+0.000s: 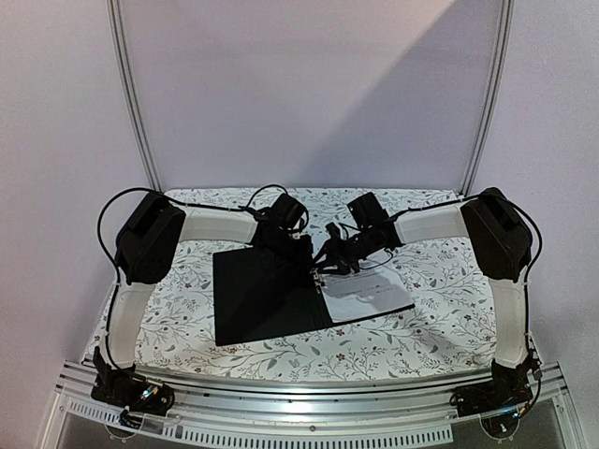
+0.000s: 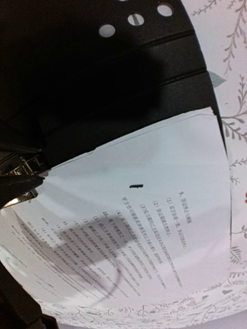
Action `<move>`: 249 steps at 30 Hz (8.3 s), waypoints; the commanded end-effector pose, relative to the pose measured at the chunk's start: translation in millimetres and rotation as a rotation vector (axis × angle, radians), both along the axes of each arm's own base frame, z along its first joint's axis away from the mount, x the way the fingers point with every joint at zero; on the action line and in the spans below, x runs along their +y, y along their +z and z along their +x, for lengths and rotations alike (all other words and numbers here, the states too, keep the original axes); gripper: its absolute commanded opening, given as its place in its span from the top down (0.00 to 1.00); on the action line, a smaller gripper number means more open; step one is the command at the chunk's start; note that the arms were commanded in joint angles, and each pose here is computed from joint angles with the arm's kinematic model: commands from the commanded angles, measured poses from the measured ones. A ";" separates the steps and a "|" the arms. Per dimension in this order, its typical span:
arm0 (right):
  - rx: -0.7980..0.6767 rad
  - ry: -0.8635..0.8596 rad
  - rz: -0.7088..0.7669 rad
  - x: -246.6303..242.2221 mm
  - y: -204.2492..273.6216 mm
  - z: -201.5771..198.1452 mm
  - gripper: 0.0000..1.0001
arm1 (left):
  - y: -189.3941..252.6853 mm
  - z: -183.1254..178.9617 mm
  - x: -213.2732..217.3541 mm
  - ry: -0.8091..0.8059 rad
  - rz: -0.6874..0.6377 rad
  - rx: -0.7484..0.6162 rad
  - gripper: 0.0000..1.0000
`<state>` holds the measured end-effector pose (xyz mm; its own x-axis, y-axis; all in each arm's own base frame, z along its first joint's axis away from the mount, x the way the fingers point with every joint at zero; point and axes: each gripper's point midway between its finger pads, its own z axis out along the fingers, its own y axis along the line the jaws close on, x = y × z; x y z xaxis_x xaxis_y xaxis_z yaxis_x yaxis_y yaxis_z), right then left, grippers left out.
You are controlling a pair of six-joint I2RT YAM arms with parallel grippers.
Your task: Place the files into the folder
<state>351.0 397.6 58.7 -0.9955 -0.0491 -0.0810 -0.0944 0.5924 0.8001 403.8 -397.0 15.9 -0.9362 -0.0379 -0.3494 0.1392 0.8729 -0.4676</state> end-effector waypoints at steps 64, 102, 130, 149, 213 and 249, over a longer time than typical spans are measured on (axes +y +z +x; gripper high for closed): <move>0.112 -0.033 -0.113 -39.3 -54.7 -54.0 1.00 | -23.1 -11.3 1.2 -0.008 -0.008 0.044 0.86; 0.141 0.068 -0.471 -73.9 -127.0 -68.7 0.94 | -36.5 -16.8 0.4 -0.014 -0.009 0.066 0.88; 0.100 0.035 -0.030 -26.4 -5.6 -65.1 0.60 | 122.4 39.8 -8.3 -0.047 -0.061 -0.388 0.57; -0.343 0.039 -0.459 -69.6 22.5 -10.5 0.63 | 113.9 -28.1 259.9 0.341 0.252 -0.365 0.44; -0.303 0.128 -0.903 -27.7 -95.9 -12.9 1.00 | 15.4 -107.2 269.6 0.445 0.221 -0.070 0.16; -0.376 -0.040 -0.538 -17.3 28.2 12.2 1.00 | 0.8 -120.3 205.7 0.245 -0.029 -0.034 0.08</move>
<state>361.6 377.7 55.9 -0.9224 -0.1522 -0.3550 -0.2592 0.9253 0.2768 292.2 -182.9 29.1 -0.8477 -0.3097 -0.4307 -0.0725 0.8719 -0.4843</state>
